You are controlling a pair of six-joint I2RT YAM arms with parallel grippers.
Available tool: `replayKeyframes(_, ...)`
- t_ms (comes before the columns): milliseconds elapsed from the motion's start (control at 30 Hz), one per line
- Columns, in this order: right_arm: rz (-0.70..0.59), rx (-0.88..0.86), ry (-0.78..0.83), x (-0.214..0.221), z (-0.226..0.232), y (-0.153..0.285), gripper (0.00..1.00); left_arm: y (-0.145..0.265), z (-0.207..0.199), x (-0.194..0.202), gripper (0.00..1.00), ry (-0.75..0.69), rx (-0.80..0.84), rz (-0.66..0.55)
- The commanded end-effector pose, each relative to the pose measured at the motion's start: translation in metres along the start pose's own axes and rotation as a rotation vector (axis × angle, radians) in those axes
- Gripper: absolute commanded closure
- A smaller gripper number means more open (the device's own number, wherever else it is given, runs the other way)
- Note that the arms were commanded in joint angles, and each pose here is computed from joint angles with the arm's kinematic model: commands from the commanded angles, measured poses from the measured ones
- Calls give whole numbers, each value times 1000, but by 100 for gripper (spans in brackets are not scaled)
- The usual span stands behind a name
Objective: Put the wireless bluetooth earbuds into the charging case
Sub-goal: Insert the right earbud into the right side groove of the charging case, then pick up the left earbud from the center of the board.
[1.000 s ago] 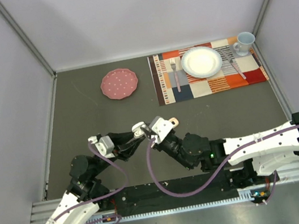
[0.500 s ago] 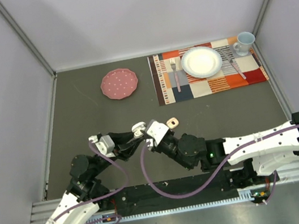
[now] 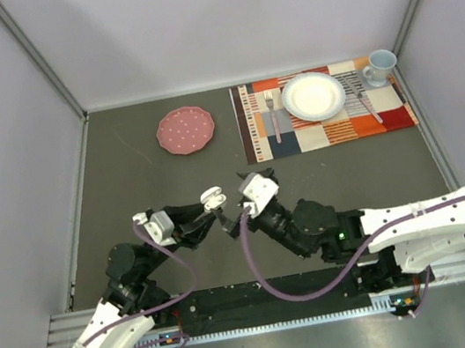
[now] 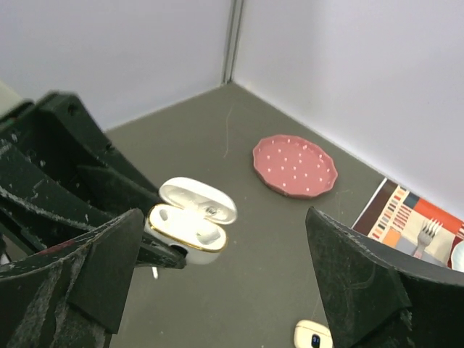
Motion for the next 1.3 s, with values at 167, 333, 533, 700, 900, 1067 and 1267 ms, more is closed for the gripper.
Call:
replayKeyframes(167,-224,99,-317,-86,-54,35,1,5,13,-28,100,-72,-86,-84)
replayKeyframes(333,-23,213,-491,-51,-93,22,1,8,16,-32,100,-80,-118,-87)
replayKeyframes(533,275,328,-692,20,-121,11,3,16,31,-39,100,-81,-231,-66)
replayKeyframes(700,447,318,-731,68,-108,-1,5,28,42,-39,100,-70,-338,-30)
replayKeyframes(900,643,312,-751,118,-87,-25,5,55,65,-33,100,-50,-573,36)
replayKeyframes(1067,714,239,-713,132,-71,-44,8,80,78,-17,100,-55,-736,150)
replayKeyframes(1267,718,126,-654,140,-41,-64,11,97,78,-13,100,-26,-808,117)
Point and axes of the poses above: each gripper's point midway between its finger pads, its own y axis back along the fingers, its own z axis along the line the jaws close on, x = y × z, the point moved 4 cm from there along y, back along the fingers, and after that the axes turned 10 degrees about -y, right-handed, at the moved point
